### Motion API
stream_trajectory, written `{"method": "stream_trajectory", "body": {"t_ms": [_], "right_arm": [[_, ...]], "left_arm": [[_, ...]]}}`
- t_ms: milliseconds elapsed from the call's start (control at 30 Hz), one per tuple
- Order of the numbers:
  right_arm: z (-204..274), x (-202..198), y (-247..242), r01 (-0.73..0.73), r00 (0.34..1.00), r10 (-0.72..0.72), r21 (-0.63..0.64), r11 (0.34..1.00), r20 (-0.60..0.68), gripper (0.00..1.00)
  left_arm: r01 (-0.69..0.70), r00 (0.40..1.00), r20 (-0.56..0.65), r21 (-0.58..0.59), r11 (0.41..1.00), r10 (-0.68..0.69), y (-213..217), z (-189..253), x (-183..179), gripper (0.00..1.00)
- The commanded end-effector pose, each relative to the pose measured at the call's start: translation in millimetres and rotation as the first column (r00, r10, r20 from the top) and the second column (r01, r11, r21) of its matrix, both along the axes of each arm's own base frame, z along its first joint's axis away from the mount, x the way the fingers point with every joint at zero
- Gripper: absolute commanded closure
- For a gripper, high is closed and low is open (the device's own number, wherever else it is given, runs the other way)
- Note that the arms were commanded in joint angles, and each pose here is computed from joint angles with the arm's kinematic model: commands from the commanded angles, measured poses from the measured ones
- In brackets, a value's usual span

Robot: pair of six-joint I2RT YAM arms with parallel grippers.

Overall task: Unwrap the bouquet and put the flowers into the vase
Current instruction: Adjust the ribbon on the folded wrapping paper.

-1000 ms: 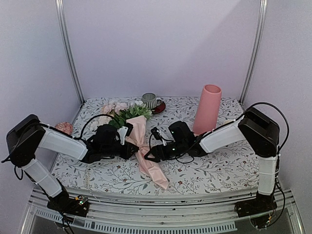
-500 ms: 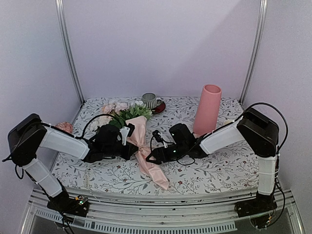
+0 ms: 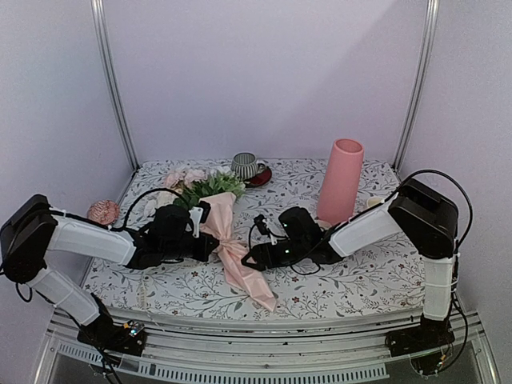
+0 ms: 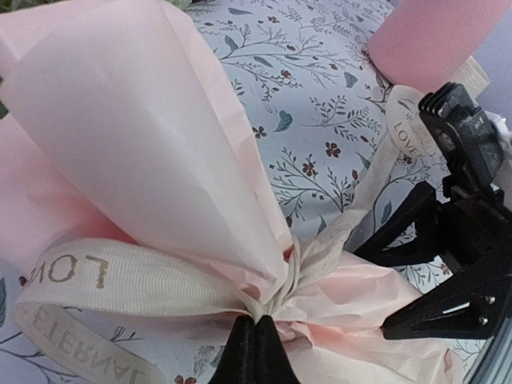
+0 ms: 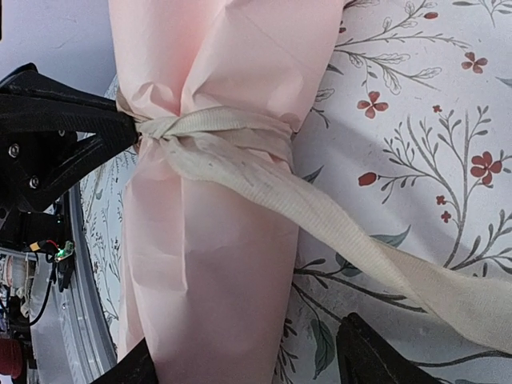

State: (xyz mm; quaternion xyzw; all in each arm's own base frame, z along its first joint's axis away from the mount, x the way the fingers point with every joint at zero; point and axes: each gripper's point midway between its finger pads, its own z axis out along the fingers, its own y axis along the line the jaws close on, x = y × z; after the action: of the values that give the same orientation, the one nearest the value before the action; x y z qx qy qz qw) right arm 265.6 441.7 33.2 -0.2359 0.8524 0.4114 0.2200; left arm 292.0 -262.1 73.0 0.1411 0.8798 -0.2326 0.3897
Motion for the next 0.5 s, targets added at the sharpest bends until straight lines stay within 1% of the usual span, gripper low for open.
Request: {"method": "stream_trajectory", "body": {"t_ms": [0, 100, 133, 267, 400, 467], "right_arm": [[-16.9, -3.6, -20.7, 0.056, 0.998, -0.059, -0.085, 0.995, -0.024, 0.32], [-6.7, -2.2, -19.7, 0.050, 0.999, -0.050, -0.070, 0.996, 0.003, 0.29], [-2.5, -1.7, -18.6, 0.044, 0.999, -0.043, -0.063, 0.997, 0.016, 0.28], [20.3, 4.3, -12.1, 0.008, 0.995, -0.003, -0.042, 0.999, 0.101, 0.25], [49.1, 10.4, -5.0, -0.026, 0.981, 0.029, -0.019, 0.999, 0.191, 0.25], [60.5, 13.1, -2.3, -0.038, 0.973, 0.040, -0.013, 0.999, 0.227, 0.25]], "left_arm": [[-0.072, 0.997, -0.005, 0.011, 0.997, 0.072, 14.4, -3.3, 0.4, 1.00], [-0.039, 0.999, -0.010, -0.006, 0.999, 0.039, 9.8, -4.2, -3.3, 1.00], [-0.016, 1.000, -0.006, -0.018, 1.000, 0.016, 6.5, -3.4, -5.4, 0.99], [0.050, 0.999, -0.009, -0.052, 0.997, -0.050, -3.9, -1.6, -11.9, 0.86], [0.056, 0.998, -0.009, -0.046, 0.997, -0.056, -4.0, -2.5, -12.5, 0.81], [0.061, 0.998, -0.006, -0.043, 0.997, -0.061, -4.6, -2.1, -11.9, 0.80]]}}
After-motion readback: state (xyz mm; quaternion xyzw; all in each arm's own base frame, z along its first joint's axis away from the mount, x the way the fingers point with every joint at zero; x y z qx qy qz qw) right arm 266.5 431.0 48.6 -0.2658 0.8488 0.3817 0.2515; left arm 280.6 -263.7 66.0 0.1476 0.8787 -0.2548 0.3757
